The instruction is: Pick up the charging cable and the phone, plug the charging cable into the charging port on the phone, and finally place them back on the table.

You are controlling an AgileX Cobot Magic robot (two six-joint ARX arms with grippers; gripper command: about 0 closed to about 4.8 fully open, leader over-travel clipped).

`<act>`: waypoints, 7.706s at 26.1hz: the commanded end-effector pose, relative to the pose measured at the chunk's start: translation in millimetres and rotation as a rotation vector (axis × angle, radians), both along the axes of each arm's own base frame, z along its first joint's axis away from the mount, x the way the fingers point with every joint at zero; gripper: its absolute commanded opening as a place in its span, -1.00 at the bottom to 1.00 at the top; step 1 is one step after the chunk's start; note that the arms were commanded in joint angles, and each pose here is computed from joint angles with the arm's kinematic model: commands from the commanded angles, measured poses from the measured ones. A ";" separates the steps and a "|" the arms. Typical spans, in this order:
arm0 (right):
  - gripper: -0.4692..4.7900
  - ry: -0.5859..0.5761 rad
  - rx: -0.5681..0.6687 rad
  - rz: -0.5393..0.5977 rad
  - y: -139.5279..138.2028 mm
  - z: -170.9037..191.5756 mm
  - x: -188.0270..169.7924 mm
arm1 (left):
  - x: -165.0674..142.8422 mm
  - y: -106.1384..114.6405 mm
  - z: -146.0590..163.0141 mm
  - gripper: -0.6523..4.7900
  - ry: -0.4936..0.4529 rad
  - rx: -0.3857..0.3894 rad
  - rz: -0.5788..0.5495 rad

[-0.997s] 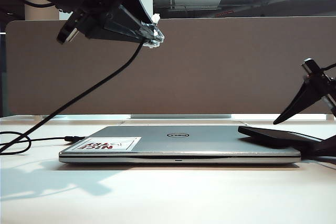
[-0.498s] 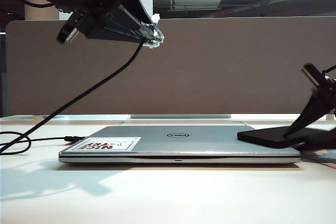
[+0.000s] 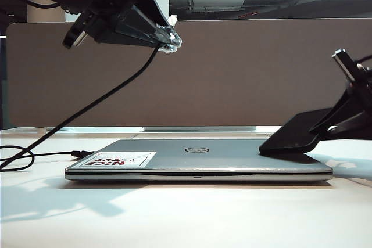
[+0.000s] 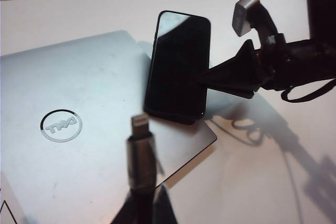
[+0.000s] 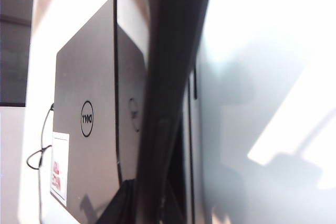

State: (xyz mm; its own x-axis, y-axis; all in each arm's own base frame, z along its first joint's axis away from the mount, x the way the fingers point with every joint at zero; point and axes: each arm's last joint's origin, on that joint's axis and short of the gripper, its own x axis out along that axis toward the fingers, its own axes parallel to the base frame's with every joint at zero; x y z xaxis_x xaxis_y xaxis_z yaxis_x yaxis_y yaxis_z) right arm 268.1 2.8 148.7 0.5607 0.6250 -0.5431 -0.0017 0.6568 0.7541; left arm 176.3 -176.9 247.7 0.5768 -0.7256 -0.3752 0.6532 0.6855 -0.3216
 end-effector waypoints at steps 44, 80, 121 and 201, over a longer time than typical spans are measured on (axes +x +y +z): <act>-0.85 0.474 -0.807 0.355 41.5 95.8 -27.7 | 0.3 -0.5 4.7 -0.78 -0.020 -0.016 -0.005; -0.58 0.340 -0.740 0.381 50.5 67.6 8.7 | 0.3 -0.5 4.6 -0.78 -0.019 -0.016 -0.004; -0.85 -0.245 -0.433 0.395 56.1 156.7 -13.7 | 0.5 -0.7 0.8 -0.78 0.002 0.004 -0.004; -0.84 -0.438 0.426 0.488 104.2 92.4 34.6 | -10.4 -48.0 -34.0 -0.78 0.252 -0.096 -0.039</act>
State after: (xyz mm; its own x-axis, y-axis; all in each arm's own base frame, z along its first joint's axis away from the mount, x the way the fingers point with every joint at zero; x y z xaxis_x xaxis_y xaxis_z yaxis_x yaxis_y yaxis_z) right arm 304.0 106.9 232.7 0.2934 0.9558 -0.0208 -0.5310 0.1810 0.8278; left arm 164.7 -224.0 209.7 0.4358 -0.7765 -0.4552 0.5663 0.6296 -0.5319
